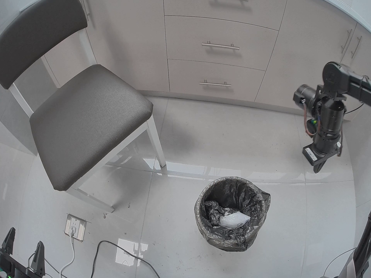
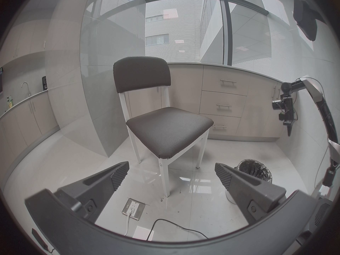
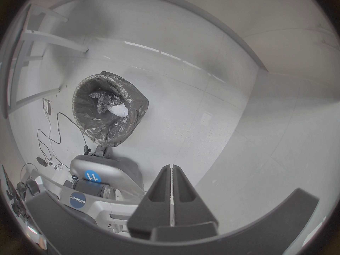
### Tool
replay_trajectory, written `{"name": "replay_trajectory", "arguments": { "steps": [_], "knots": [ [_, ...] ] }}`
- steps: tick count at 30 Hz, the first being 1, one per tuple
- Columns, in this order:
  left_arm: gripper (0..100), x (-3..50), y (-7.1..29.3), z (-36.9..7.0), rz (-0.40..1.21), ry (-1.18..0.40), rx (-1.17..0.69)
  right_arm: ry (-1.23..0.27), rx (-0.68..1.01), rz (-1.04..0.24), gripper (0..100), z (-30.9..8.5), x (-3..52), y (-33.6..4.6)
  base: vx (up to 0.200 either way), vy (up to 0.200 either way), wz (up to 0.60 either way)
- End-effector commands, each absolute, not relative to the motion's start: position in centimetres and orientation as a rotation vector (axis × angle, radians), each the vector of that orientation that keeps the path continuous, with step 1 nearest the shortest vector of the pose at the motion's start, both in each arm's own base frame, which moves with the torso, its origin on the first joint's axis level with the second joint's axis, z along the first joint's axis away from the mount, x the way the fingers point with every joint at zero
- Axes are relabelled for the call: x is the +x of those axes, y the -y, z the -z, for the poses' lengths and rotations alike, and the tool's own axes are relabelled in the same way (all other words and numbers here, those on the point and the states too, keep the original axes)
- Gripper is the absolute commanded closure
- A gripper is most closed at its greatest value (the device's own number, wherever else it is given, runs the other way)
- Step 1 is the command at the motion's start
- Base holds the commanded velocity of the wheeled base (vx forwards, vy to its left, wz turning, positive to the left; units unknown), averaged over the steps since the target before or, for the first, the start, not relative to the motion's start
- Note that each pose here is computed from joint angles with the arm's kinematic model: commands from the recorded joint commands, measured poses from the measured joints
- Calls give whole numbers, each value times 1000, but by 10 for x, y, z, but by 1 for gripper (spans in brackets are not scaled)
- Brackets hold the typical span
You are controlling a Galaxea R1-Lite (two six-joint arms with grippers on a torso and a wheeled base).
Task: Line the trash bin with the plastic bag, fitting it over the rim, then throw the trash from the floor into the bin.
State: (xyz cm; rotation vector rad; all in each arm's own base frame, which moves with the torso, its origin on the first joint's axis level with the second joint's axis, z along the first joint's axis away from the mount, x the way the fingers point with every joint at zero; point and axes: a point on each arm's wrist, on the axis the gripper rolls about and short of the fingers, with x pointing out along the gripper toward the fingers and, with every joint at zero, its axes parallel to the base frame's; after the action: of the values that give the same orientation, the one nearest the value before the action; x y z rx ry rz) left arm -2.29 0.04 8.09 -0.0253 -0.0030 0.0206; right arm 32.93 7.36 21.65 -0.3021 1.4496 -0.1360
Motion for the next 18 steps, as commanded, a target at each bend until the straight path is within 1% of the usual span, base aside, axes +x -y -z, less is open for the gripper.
{"name": "replay_trajectory", "arguments": {
  "steps": [1, 3, 4, 5, 6, 10, 11, 13, 18],
  "knots": [
    [0, -23, 0, -76, -21, 2, -26, -1371, -225, 174, 100, -265, 289, -48, 0, 0, 0],
    [0, -23, 0, -76, -21, 2, -26, -1332, -202, 186, 100, -284, 269, -40, 0, 0, 0],
    [0, -23, 0, -76, -21, 2, -26, -1332, -202, 186, 100, -284, 269, -40, 0, 0, 0],
    [0, -23, 0, -76, -21, 2, -26, -1282, -185, 190, 100, -299, 252, -35, 0, 0, 0],
    [0, -23, 0, -76, -21, 2, -26, -1282, -185, 190, 100, -299, 252, -35, 0, 0, 0],
    [0, -23, 0, -76, -21, 2, -26, -1138, -150, 188, 100, -333, 206, -27, 0, 0, 0],
    [0, -23, 0, -76, -21, 2, -26, -1135, -149, 188, 100, -334, 204, -27, 0, 0, 0],
    [0, -23, 0, -76, -21, 2, -26, -1058, -134, 184, 100, -350, 176, -23, 0, 0, 0],
    [0, -23, 0, -76, -21, 2, -26, -957, -115, 176, 100, -367, 134, -16, 0, 0, 0]
  ]
}}
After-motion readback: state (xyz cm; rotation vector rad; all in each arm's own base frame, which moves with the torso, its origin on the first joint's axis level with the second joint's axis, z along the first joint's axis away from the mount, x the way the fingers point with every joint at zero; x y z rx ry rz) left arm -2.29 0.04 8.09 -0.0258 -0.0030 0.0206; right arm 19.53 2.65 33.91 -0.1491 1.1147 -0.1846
